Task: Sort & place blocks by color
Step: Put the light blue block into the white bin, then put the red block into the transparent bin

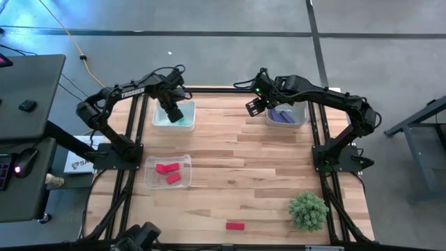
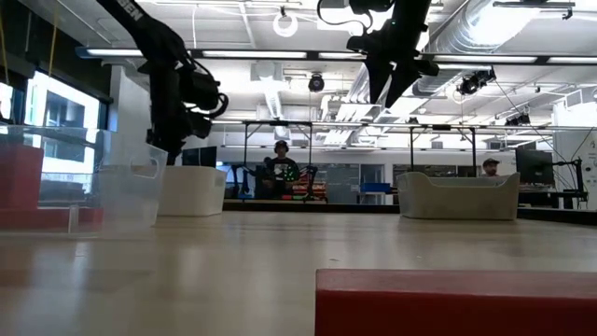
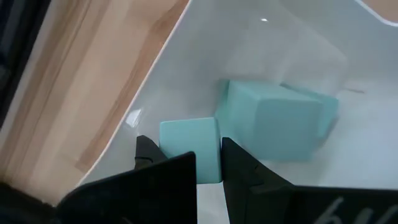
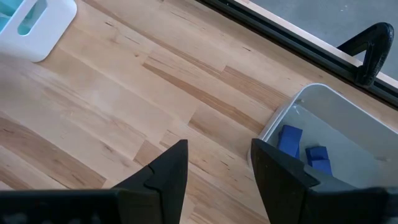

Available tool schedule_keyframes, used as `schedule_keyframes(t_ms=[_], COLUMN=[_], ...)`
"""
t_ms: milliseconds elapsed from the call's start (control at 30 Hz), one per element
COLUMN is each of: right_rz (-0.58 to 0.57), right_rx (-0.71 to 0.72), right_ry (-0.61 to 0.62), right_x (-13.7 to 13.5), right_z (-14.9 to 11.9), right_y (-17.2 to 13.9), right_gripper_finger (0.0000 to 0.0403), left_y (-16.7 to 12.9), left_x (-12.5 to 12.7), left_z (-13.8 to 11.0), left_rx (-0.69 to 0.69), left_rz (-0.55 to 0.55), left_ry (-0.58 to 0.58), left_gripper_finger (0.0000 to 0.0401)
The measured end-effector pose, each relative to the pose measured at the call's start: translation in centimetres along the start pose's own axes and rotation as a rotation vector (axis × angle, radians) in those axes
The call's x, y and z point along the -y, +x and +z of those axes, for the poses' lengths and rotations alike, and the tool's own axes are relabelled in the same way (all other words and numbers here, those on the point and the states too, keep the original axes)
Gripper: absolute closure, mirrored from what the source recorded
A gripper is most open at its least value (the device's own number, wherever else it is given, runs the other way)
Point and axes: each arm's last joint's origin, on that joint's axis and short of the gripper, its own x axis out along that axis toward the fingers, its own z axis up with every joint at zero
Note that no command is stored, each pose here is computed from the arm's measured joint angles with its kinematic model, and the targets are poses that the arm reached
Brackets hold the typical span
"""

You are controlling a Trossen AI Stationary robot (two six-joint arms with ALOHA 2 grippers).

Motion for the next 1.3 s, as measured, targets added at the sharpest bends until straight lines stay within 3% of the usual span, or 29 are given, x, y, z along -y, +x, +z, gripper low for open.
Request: schedule_keyframes(t_ms=[333, 833, 1067, 1300], right_rz=[0.000, 0.000, 0.001, 0.000], right_rx=[0.000, 0.000, 0.001, 0.001], right_ry=[0.000, 0.000, 0.000, 0.000], right_x=[0.0, 0.0, 0.0, 0.0], right_z=[0.0, 0.0, 0.0, 0.0], right_y=[0.0, 0.0, 0.0, 0.0], right_gripper_finger=[0.0237, 0.0237, 0.0237, 0.0237], left_y=[2.4, 3.1, 1.7, -1.0], left_x=[-0.3, -0.3, -0.5, -0.7], left_z=[0.7, 0.8, 1.6, 2.1], left_rx=[-0.067, -0.096, -0.083, -0.130], left_rz=[-0.013, -0.018, -0.012, -0.026], left_ry=[0.018, -0.001, -0.035, -0.041], left_gripper_finger=[0.0387, 0.0310, 0.0278, 0.0279])
